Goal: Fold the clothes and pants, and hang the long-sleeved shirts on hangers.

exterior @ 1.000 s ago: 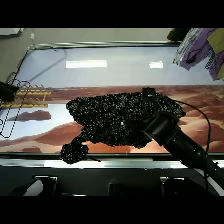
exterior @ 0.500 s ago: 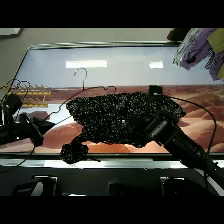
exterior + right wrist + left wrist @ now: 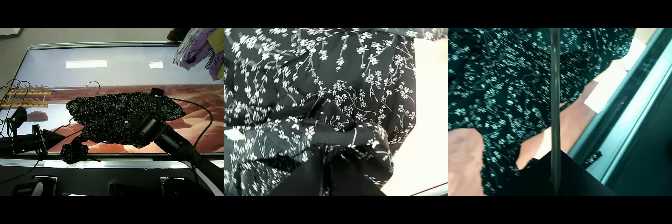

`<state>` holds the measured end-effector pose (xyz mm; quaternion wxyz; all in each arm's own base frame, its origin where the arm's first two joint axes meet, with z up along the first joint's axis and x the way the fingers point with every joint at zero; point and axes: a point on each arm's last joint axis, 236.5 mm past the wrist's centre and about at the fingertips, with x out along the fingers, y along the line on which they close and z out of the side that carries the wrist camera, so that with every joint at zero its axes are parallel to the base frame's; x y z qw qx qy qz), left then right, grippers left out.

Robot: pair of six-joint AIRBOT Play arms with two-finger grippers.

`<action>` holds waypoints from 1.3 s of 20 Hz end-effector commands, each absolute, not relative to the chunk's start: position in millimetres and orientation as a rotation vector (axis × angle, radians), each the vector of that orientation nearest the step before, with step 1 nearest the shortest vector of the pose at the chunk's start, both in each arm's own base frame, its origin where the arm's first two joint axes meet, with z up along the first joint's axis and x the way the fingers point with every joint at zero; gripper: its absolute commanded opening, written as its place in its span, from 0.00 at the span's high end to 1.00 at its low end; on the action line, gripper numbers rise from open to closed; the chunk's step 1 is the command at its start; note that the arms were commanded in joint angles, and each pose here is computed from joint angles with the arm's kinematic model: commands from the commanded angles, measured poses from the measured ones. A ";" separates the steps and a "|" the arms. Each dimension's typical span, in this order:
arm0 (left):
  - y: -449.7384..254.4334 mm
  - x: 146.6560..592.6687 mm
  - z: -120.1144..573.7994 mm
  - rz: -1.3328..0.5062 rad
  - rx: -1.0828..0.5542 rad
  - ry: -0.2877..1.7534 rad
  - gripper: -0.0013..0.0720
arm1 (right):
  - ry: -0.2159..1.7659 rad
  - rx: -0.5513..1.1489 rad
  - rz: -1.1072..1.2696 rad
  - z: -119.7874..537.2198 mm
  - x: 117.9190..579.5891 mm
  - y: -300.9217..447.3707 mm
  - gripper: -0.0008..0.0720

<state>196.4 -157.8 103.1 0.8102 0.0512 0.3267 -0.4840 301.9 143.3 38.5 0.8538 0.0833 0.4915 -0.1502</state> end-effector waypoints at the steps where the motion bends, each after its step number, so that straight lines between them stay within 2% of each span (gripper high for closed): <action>1: -164.1 183.7 87.5 -1.080 0.057 0.740 0.95 | 1.008 0.276 -0.377 36.4 305.5 144.2 0.95; 14: -165.5 179.9 74.6 -1.125 0.031 0.791 0.95 | 1.028 0.416 -0.439 34.0 297.7 150.1 0.95; 20: -163.4 181.1 73.7 -1.128 0.058 0.776 0.95 | 1.129 0.438 -0.318 43.4 285.0 155.9 0.95; 26: -146.8 193.7 88.4 -1.092 0.019 0.688 0.95 | 1.192 0.425 -0.183 50.6 298.8 132.1 0.95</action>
